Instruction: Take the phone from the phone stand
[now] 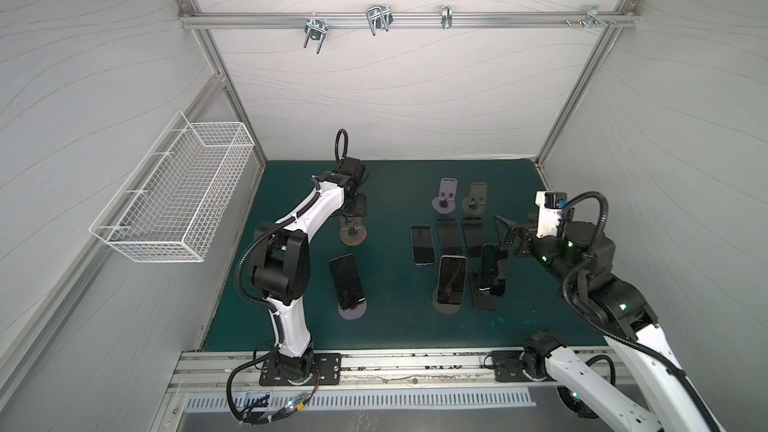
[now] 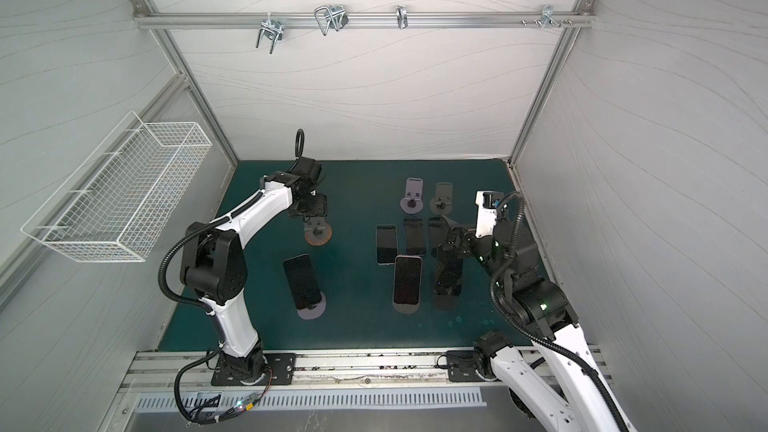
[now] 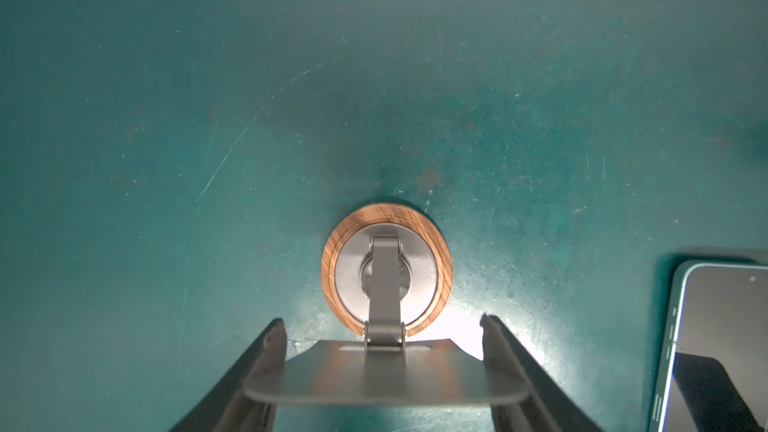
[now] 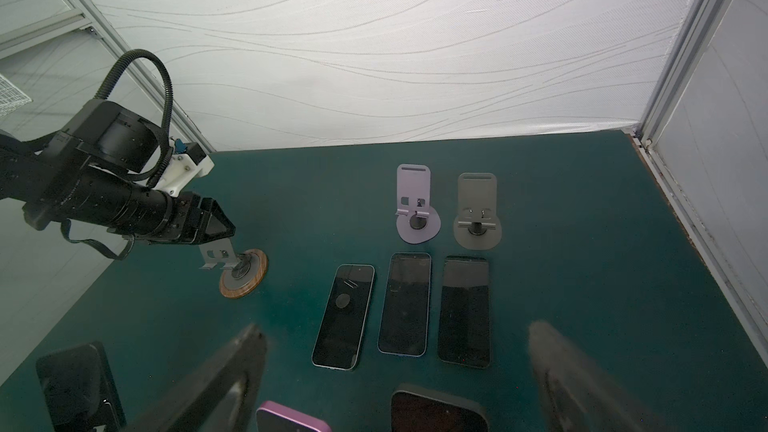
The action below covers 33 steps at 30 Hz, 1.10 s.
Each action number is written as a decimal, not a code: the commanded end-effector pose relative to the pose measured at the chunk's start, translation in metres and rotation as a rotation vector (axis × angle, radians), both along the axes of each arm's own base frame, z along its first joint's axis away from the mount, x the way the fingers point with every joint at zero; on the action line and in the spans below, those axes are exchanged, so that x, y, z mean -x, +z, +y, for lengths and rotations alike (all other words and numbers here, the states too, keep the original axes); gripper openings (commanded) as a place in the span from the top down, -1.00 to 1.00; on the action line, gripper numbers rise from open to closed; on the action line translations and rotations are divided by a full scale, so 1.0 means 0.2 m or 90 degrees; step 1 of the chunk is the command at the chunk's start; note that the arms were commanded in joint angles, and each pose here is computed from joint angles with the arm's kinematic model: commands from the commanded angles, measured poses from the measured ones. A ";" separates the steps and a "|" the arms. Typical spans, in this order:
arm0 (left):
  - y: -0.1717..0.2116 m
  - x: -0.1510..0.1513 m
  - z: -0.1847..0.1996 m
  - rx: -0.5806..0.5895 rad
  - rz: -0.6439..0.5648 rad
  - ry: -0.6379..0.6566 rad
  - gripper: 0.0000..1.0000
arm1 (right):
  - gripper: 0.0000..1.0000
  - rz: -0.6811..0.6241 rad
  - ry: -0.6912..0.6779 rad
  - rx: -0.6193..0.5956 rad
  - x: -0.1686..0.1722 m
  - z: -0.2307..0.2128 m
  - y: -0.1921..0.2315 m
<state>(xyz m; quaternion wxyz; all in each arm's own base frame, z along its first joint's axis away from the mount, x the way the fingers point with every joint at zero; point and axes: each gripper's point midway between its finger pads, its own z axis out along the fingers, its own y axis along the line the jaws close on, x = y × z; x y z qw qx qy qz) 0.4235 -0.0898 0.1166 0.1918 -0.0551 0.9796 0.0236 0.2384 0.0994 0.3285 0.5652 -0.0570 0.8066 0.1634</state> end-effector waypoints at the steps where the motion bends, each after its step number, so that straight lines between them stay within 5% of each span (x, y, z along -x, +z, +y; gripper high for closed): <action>1: -0.04 -0.03 0.01 0.006 0.005 0.014 -0.34 | -0.98 -0.009 -0.011 -0.010 0.00 -0.02 0.02; 19: -0.10 -0.02 0.03 -0.001 0.027 0.034 -0.54 | -0.99 -0.016 -0.012 -0.022 0.01 -0.02 0.01; 33: 0.08 -0.03 -0.01 0.015 -0.001 0.024 -0.32 | -0.98 -0.019 -0.015 -0.028 0.03 -0.03 0.01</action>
